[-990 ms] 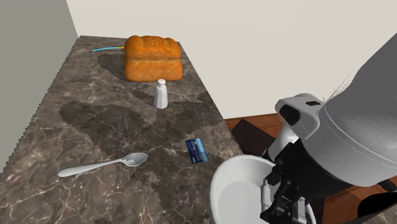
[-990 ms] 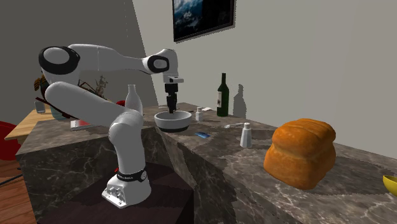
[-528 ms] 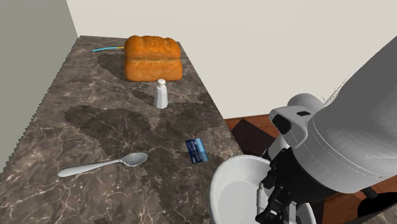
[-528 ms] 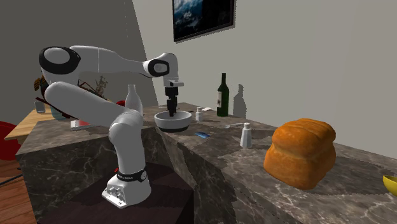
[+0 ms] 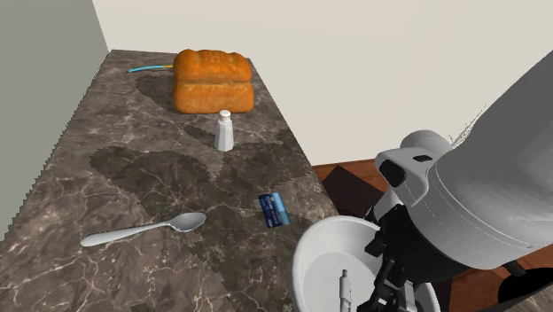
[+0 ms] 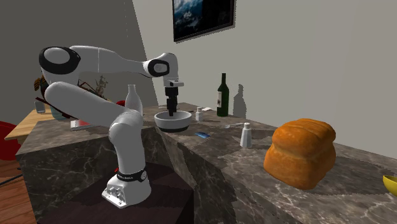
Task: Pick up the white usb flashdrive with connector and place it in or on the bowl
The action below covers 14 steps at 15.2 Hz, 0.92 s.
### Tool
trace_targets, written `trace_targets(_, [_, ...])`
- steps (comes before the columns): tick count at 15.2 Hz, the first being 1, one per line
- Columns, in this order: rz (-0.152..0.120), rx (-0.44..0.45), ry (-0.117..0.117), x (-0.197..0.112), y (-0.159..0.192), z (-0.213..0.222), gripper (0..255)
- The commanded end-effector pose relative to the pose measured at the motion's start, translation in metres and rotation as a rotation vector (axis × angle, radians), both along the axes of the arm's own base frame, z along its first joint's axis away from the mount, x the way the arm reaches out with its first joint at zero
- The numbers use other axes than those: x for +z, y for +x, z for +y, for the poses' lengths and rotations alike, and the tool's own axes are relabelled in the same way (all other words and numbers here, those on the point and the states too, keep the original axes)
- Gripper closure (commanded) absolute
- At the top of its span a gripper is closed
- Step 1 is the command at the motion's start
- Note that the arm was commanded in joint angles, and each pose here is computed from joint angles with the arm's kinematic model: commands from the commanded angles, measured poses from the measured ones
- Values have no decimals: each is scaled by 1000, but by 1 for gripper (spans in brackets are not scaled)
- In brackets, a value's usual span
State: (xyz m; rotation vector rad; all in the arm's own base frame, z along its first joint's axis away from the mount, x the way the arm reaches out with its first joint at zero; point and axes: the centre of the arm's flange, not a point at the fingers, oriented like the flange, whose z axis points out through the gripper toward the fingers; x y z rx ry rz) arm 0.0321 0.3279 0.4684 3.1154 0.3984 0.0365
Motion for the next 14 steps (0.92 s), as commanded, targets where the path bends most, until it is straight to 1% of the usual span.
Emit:
trace_targets(1, [0,0,0,0,0,0,0])
trace_targets(2, [0,0,0,0,0,0,0])
trace_targets(6, [0,0,0,50,-1,0,0])
trace_targets(14, [0,0,0,50,-1,0,0])
